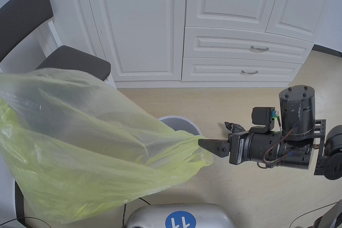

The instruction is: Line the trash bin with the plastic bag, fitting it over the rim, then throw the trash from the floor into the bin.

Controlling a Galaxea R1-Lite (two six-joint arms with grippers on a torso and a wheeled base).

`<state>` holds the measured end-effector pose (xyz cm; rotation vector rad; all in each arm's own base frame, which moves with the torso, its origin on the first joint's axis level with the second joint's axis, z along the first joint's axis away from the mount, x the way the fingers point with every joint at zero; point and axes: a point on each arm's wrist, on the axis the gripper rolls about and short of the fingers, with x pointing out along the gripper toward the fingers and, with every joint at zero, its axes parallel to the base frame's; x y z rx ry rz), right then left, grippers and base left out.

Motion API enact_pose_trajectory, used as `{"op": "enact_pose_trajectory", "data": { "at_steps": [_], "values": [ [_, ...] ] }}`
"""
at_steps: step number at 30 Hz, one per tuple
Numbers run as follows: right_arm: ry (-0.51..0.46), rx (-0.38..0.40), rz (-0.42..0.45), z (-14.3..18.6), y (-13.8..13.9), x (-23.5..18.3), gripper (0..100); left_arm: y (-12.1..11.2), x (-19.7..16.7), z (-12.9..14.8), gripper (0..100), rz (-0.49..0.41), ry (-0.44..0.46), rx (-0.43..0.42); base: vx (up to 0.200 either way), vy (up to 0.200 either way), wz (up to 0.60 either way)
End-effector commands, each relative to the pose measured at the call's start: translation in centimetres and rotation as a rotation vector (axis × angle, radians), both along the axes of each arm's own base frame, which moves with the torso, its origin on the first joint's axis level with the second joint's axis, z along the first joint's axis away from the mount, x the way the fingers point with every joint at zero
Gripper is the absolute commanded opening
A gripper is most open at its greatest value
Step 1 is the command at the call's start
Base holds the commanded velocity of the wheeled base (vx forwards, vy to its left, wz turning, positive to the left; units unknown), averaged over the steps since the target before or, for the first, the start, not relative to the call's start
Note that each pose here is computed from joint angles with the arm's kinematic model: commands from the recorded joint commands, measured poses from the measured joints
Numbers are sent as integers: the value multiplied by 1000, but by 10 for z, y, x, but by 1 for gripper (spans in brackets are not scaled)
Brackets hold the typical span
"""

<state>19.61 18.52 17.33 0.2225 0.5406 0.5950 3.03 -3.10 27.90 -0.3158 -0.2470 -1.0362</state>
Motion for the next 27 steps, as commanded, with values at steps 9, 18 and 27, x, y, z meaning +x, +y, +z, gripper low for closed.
{"op": "enact_pose_trajectory", "data": {
  "at_steps": [9,18,27],
  "values": [
    [47,-16,51,-14,10,-3,100,0,-2,-6,0,-46,-26,6,0,0,0],
    [93,-40,148,-27,20,-19,100,1,-4,-6,0,-60,-100,-34,0,0,0],
    [150,-91,284,-46,38,-43,100,2,-5,-4,0,-65,-124,-53,0,0,0]
  ]
}}
